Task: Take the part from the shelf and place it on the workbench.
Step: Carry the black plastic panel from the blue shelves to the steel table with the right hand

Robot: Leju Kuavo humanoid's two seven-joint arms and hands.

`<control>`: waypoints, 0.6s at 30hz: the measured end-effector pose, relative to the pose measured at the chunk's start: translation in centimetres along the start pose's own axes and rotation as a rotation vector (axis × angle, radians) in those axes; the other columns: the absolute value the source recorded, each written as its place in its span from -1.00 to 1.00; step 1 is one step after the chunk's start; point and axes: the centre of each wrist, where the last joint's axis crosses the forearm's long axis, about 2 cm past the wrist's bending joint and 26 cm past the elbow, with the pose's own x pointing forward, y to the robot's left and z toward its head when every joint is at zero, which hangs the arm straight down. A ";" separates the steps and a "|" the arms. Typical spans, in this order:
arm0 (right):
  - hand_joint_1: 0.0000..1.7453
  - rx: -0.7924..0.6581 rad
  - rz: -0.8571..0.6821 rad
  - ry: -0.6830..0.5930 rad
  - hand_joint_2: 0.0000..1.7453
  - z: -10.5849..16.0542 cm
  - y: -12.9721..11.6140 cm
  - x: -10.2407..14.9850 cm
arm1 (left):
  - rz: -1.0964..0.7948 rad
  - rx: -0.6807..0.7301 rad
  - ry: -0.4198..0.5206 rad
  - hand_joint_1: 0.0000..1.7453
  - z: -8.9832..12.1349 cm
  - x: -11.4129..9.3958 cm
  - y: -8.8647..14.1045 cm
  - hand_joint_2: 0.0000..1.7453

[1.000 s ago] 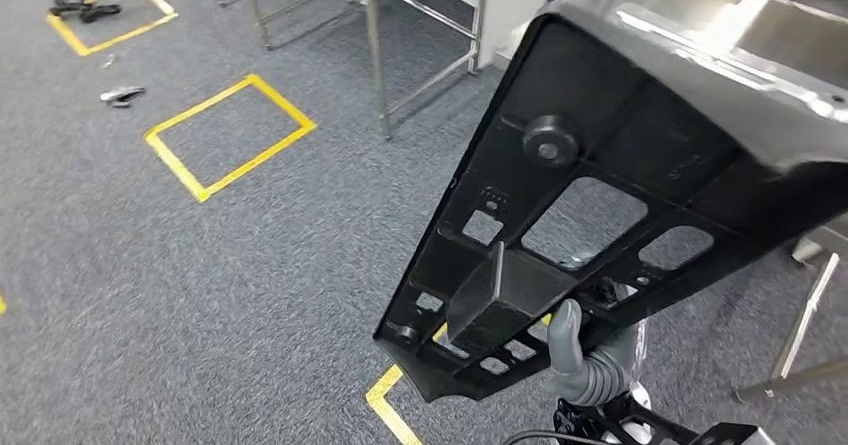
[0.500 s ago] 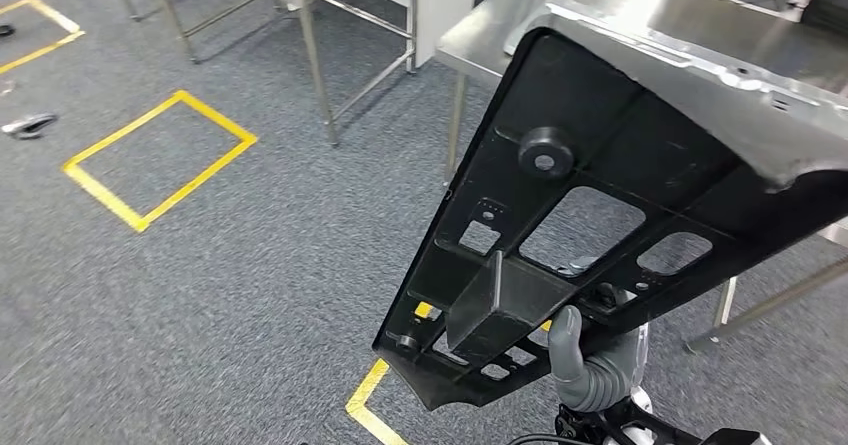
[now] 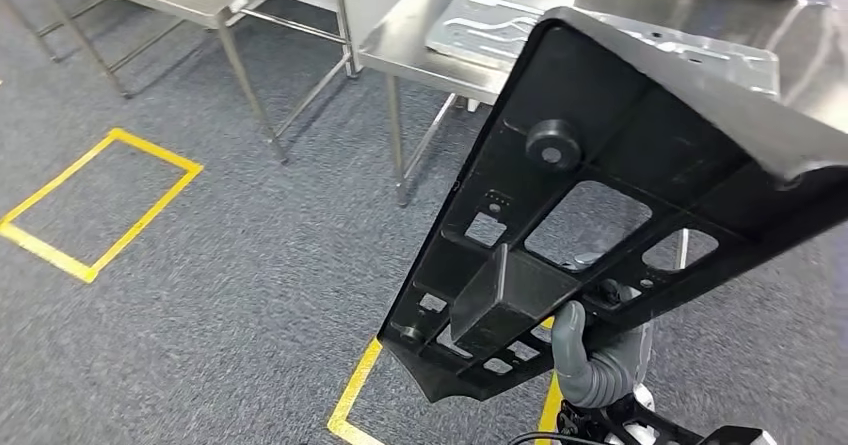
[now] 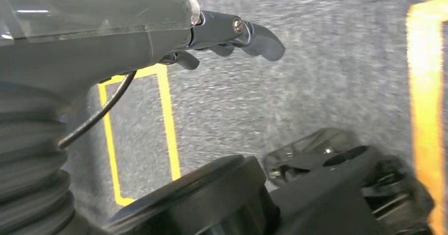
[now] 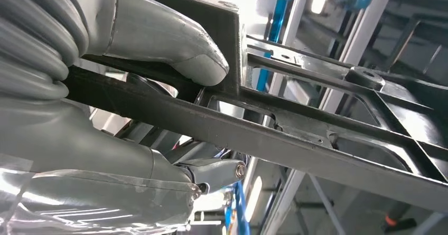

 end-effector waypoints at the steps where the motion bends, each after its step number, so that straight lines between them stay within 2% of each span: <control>1: 1.00 0.000 0.000 0.001 1.00 0.0 0.0 0.0 | 0.001 0.002 -0.005 -1.00 0.0 0.2 0.1 1.00; 18: 1.00 -0.008 0.018 -0.001 1.00 -0.1 -0.1 -0.1 | -0.007 -0.004 0.014 -1.00 0.1 -0.1 -0.3 1.00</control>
